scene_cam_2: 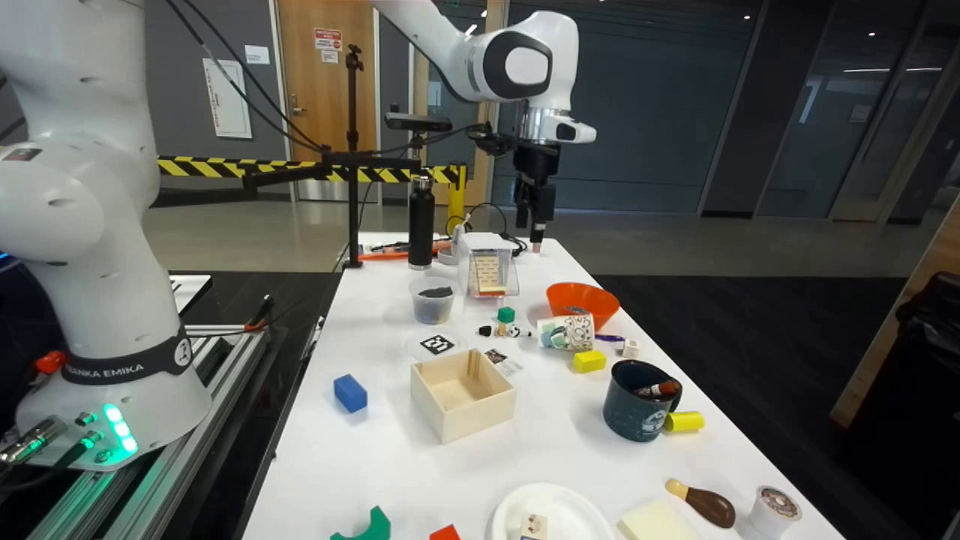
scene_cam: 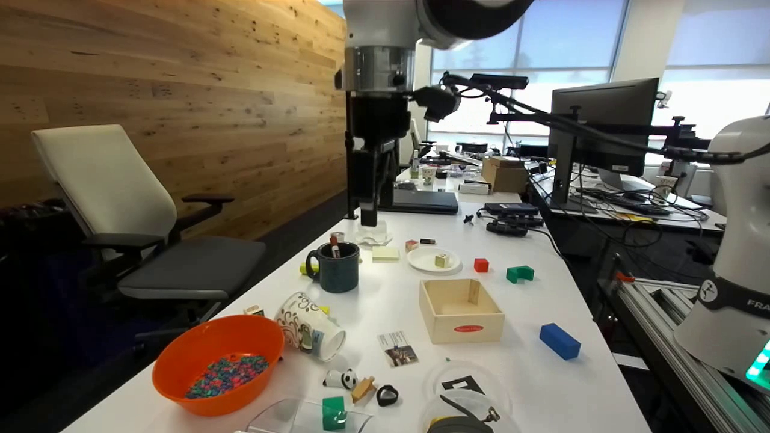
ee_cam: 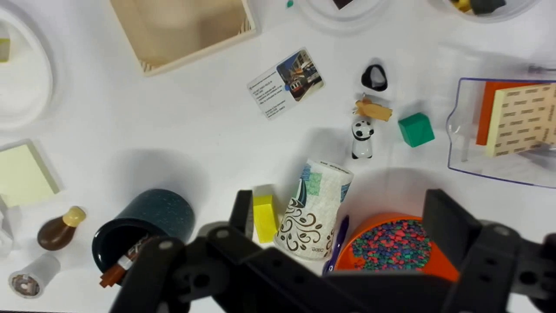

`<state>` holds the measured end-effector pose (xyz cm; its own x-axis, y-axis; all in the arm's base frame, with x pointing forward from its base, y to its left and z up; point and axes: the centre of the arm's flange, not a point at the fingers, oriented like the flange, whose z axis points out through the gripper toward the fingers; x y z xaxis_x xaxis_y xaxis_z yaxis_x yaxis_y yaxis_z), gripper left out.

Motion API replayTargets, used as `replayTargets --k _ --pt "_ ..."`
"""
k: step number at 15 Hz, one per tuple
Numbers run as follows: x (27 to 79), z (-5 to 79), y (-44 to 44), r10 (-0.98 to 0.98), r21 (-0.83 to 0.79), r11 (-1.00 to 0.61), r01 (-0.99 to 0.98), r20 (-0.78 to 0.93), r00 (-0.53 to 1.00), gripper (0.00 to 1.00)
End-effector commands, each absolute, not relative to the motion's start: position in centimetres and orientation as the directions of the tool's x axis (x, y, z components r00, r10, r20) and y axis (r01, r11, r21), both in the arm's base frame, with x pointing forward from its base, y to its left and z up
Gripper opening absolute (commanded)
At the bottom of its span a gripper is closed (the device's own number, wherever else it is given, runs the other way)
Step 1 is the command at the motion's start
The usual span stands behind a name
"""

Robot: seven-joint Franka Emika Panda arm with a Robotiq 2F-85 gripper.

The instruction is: Open the drawer of the white object

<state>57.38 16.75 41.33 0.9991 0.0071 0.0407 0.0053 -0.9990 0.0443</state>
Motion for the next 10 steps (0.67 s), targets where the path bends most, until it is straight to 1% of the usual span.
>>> replayTargets --k 1,3,6,10 --pt "53.6 43.3 13.7 -0.084 -0.078 -0.994 -0.082 0.021 0.996 1.0" --pt "52.2 43.0 12.5 -0.139 -0.142 -0.981 -0.135 0.022 0.99 1.0" --pt "50.7 42.6 11.6 -0.143 -0.214 -0.968 -0.131 0.044 0.989 1.0" --pt "48.9 42.3 12.4 -0.052 -0.197 -0.98 -0.038 0.067 0.996 1.0"
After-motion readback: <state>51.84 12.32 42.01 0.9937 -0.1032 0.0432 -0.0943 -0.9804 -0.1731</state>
